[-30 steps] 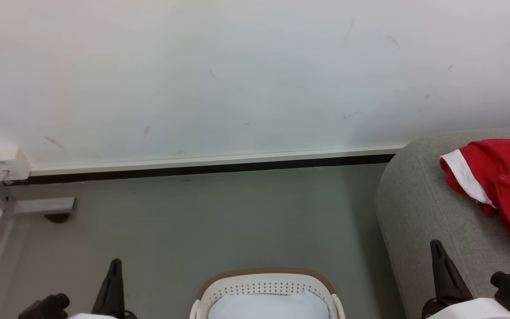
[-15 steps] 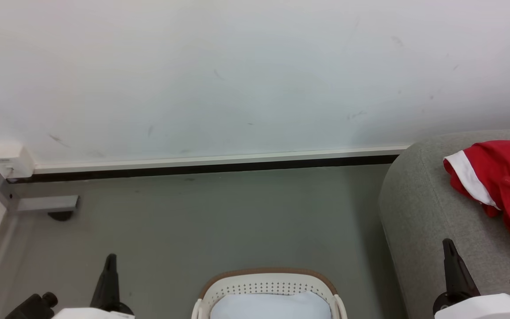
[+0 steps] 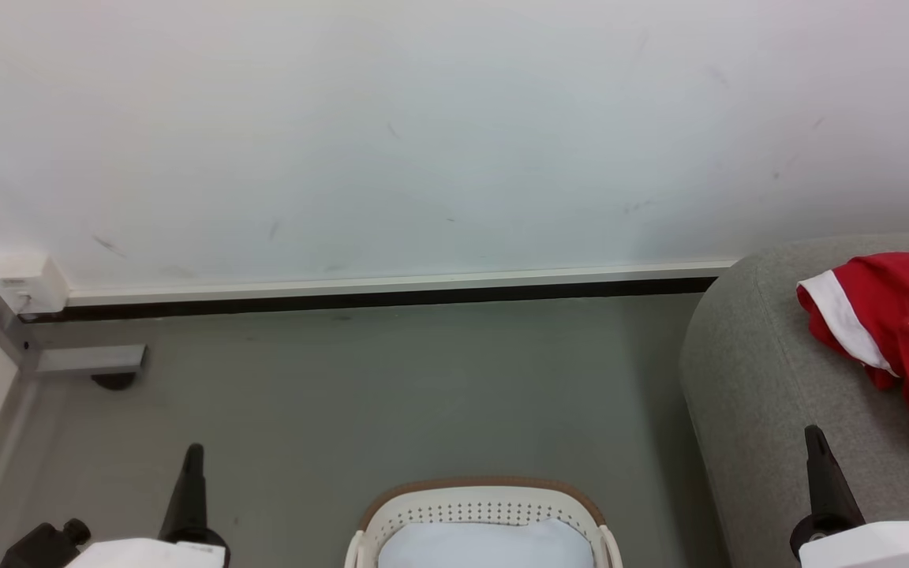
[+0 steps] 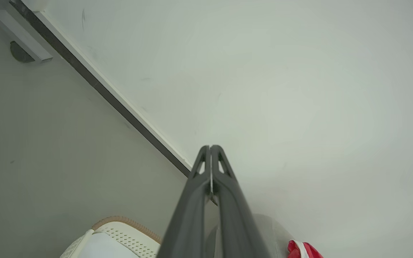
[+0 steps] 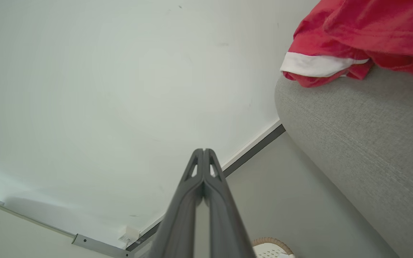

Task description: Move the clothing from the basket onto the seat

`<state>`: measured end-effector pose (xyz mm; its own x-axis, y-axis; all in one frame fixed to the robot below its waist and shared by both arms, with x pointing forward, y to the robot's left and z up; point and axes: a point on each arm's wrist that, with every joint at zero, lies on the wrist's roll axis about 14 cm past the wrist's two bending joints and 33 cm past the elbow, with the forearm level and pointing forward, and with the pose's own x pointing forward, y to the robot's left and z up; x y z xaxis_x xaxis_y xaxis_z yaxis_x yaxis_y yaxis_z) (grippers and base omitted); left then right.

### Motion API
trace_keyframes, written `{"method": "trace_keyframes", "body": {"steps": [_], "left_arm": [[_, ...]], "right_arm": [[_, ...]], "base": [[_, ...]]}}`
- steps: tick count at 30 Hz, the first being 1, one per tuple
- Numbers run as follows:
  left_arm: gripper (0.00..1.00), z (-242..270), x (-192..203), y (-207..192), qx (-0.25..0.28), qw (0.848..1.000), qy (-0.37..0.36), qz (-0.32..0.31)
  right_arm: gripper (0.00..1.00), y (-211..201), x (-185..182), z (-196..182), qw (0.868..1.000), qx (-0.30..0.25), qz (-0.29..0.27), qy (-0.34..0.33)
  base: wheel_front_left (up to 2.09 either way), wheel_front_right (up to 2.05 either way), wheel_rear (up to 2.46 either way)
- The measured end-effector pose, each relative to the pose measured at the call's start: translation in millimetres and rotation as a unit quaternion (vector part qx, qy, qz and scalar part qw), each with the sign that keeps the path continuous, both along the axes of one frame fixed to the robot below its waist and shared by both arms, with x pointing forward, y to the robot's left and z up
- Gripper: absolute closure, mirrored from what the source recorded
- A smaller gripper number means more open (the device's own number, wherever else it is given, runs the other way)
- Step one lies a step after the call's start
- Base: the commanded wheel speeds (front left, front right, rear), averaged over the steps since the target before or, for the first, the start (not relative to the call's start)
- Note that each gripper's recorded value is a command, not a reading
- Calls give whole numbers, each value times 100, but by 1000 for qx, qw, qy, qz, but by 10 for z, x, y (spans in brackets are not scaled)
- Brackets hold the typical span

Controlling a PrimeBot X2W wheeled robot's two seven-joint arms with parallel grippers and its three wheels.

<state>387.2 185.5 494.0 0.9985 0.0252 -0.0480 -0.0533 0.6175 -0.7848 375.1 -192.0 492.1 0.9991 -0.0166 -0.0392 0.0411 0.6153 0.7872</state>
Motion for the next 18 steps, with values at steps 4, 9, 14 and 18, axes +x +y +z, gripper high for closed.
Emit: {"method": "trace_keyframes", "body": {"steps": [4,9,14,18], "left_arm": [[100,7,4,12,-21,1000,2,1],[100,11,3,26,-47,999,4,3],[100,24,5,39,-75,997,3,5],[100,42,11,48,-98,995,2,6]], "right_arm": [[100,-11,7,0,1000,23,-2,1],[100,-28,18,6,999,51,-4,2],[100,-35,30,17,997,79,-6,1],[100,-39,40,22,995,98,-6,0]], "base": [[0,0,0],[0,0,0],[0,0,0],[0,0,0]]}}
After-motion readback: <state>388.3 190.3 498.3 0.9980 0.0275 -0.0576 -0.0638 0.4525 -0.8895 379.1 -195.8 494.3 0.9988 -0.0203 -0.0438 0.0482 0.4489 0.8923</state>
